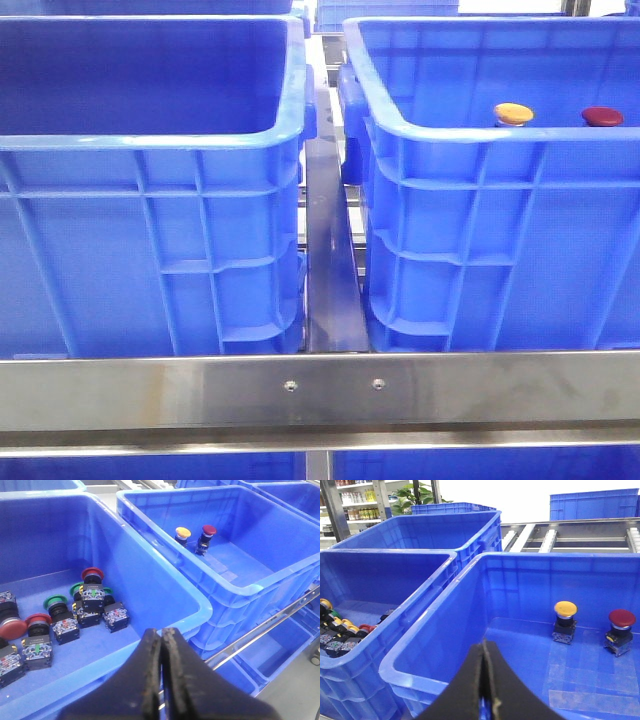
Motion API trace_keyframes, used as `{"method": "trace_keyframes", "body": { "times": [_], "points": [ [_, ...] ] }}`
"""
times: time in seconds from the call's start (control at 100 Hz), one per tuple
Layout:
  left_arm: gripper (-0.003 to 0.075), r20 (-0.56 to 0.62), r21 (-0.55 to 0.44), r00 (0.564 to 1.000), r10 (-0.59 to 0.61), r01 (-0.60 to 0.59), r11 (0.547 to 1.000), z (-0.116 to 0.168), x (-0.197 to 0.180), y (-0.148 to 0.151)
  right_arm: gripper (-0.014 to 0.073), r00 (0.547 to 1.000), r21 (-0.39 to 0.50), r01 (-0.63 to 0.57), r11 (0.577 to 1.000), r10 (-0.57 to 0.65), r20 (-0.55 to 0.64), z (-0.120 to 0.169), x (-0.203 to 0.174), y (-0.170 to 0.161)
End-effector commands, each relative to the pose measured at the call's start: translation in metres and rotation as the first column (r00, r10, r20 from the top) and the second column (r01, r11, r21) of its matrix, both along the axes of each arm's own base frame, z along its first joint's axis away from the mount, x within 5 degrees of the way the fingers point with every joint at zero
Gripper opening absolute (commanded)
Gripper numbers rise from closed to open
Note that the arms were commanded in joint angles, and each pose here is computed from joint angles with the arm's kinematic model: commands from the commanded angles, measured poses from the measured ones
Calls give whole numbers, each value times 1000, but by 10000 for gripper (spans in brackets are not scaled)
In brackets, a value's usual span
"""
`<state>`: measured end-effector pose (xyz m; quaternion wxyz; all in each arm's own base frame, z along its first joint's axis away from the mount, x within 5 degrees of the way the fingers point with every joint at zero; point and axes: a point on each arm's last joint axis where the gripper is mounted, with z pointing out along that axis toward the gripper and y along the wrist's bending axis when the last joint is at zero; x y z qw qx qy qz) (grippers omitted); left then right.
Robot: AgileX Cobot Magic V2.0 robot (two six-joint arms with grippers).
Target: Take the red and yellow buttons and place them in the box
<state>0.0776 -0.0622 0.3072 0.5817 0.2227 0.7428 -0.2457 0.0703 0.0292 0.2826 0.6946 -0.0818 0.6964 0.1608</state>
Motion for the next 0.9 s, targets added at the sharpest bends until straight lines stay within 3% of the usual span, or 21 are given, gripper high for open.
{"method": "trace_keyframes", "body": {
  "times": [0.0,0.58,0.74,0.89],
  "points": [
    [-20,53,-64,998,29,-26,998,14,2,1,-64,999,13,19,1000,-19,27,9,0,-2],
    [-20,45,-47,998,38,-36,998,5,4,1,-64,999,13,19,1000,-19,27,9,0,-2],
    [-20,125,-37,981,145,-142,989,-5,7,12,-64,999,13,18,1000,-18,27,9,0,-2],
    [-20,188,-38,929,318,-316,948,-15,4,32,-64,1000,13,16,1000,-16,26,9,0,-1]
  ]
}}
